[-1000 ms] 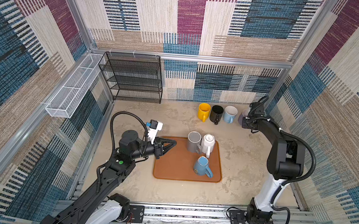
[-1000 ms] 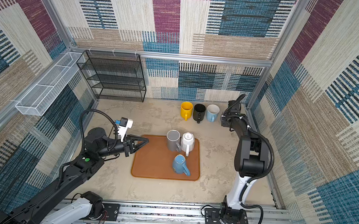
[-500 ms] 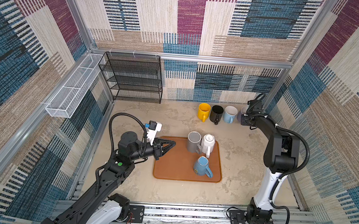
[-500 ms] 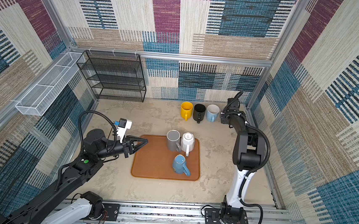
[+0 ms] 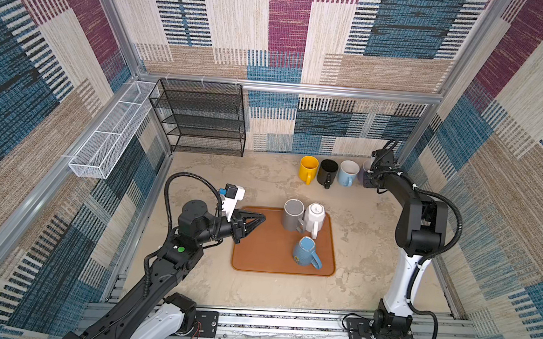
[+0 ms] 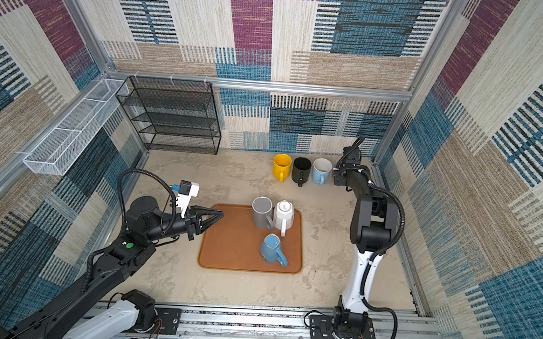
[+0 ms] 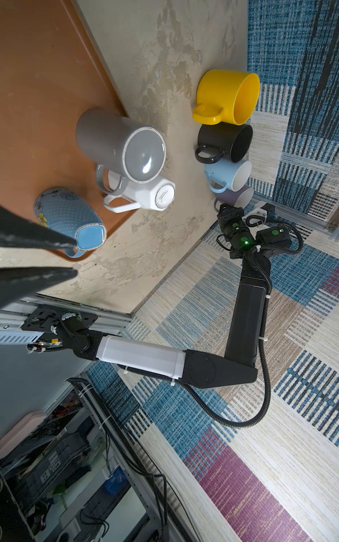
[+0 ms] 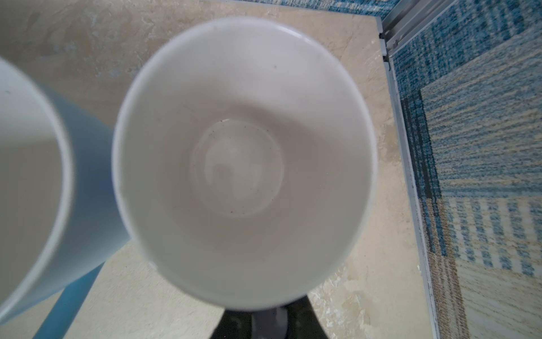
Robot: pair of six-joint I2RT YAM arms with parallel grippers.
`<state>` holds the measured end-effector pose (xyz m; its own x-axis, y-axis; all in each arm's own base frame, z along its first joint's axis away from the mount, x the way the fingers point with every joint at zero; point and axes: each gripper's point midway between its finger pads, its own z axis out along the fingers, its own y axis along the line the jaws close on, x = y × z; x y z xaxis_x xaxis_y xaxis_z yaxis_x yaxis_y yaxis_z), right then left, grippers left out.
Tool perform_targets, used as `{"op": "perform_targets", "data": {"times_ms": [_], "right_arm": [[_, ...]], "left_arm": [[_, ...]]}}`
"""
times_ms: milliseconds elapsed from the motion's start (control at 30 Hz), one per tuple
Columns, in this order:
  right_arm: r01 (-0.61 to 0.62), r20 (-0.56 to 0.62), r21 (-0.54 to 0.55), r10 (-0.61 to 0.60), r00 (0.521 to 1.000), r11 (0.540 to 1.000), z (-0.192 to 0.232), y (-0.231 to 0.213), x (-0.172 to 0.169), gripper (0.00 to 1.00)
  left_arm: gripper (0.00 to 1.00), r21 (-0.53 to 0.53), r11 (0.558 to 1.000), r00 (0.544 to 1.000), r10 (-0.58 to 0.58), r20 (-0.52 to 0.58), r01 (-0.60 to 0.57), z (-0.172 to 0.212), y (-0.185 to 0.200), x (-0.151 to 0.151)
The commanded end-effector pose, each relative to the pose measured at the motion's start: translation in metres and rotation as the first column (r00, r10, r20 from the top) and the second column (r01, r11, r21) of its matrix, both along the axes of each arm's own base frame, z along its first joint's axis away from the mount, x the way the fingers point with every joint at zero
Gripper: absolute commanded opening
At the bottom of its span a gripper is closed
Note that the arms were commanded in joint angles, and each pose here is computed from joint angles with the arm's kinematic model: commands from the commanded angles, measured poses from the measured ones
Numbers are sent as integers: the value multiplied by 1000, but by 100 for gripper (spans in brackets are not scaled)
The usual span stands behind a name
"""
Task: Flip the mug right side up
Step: 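Lower the lavender mug upright beside the light blue mug, open right gripper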
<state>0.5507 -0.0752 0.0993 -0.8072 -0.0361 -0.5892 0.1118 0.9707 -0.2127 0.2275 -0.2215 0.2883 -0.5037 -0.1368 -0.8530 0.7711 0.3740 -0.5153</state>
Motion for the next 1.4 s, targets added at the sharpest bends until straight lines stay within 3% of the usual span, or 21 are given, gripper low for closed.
{"op": "perform_targets", "data": {"times_ms": [0, 767, 1367], "right_arm": [[7, 38, -18, -7, 999, 1000, 7, -3, 10, 0], [6, -24, -7, -7, 1000, 1000, -9, -2, 8, 0], [10, 5, 7, -11, 1000, 1000, 5, 0, 9, 28]], "left_arm": [[14, 11, 1000, 1000, 7, 12, -7, -1, 1, 0], [14, 18, 1000, 1000, 18, 26, -19, 2, 3, 0], [15, 13, 1000, 1000, 8, 16, -8, 4, 1, 1]]}}
